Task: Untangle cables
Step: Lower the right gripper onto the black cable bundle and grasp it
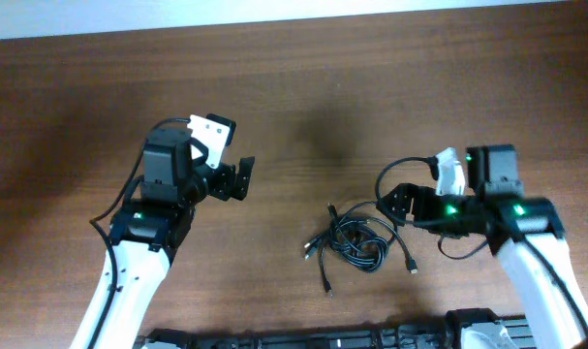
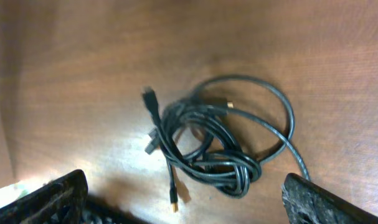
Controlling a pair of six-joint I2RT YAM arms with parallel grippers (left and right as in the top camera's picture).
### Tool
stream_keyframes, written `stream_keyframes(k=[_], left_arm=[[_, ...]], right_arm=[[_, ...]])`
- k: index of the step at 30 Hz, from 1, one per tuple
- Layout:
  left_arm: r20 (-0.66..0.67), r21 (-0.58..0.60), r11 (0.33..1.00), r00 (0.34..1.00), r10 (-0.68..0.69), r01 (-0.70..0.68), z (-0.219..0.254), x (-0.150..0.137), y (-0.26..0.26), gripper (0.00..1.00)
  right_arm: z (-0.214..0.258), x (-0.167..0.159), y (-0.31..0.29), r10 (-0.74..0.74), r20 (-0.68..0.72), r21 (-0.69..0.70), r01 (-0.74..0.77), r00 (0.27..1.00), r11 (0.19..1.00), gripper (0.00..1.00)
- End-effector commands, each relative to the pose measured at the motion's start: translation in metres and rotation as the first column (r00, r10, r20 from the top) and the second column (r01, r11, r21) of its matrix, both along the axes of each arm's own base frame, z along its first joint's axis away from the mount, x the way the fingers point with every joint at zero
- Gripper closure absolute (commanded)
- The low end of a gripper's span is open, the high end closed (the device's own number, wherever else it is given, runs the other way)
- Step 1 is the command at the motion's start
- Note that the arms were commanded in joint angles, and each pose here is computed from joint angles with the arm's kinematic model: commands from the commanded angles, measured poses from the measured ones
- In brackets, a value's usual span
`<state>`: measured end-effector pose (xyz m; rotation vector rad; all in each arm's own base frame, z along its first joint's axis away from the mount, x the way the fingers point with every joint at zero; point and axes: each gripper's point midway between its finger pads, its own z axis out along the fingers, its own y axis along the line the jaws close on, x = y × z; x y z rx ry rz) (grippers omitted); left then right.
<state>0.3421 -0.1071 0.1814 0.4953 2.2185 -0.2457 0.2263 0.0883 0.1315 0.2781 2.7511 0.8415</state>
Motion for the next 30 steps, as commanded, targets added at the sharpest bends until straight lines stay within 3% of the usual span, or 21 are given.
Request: stream_keyframes(k=[1, 4, 8, 12, 21, 26, 28, 29, 30], left_arm=[[0.050, -0.034, 0.998, 0.997, -0.053, 0.055, 0.016, 0.004, -0.012, 0.01], [0.059, -0.036, 0.998, 0.997, -0.053, 0.056, 0.018, 0.006, -0.012, 0.01], [0.083, -0.040, 0.998, 0.995, -0.053, 0.056, 0.023, 0.009, -0.013, 0.01], [0.096, -0.041, 0.998, 0.994, -0.053, 0.057, 0.025, 0.011, -0.013, 0.01], [0.093, -0.041, 0.998, 0.994, -0.053, 0.057, 0.024, 0.011, -0.013, 0.01], [0.056, -0.034, 0.998, 0.997, -0.053, 0.055, 0.009, 0.016, -0.015, 0.01], [0.047, -0.033, 0.998, 0.997, -0.053, 0.055, 0.006, 0.017, -0.015, 0.01], [0.047, -0.033, 0.998, 0.997, -0.054, 0.055, 0.006, 0.017, -0.015, 0.01], [0.046, -0.033, 0.998, 0.998, -0.054, 0.055, 0.006, 0.016, -0.015, 0.01]], right_arm=[[-0.024, 0.000, 0.003, 0.003, -0.131, 0.025, 0.000, 0.991, 1.000, 0.01], [-0.049, -0.002, 0.003, 0.013, -0.240, 0.014, -0.010, 0.971, 1.000, 0.01], [-0.063, -0.006, 0.025, 0.104, -0.273, 0.011, -0.105, 0.956, 0.994, 0.00], [-0.089, -0.010, 0.022, 0.020, -0.353, -0.149, -0.077, 0.935, 0.986, 0.00], [-0.116, -0.016, 0.018, 0.026, -0.408, -0.229, -0.130, 0.913, 0.965, 0.08], [-0.133, -0.019, 0.050, 0.170, -0.383, -0.226, -0.271, 0.908, 0.936, 0.09], [-0.142, -0.020, 0.057, 0.191, -0.388, -0.227, -0.294, 0.902, 0.929, 0.19], [-0.147, -0.020, 0.057, 0.170, -0.405, -0.229, -0.280, 0.898, 0.932, 0.33], [-0.154, -0.020, 0.057, 0.167, -0.416, -0.230, -0.281, 0.894, 0.932, 0.57]])
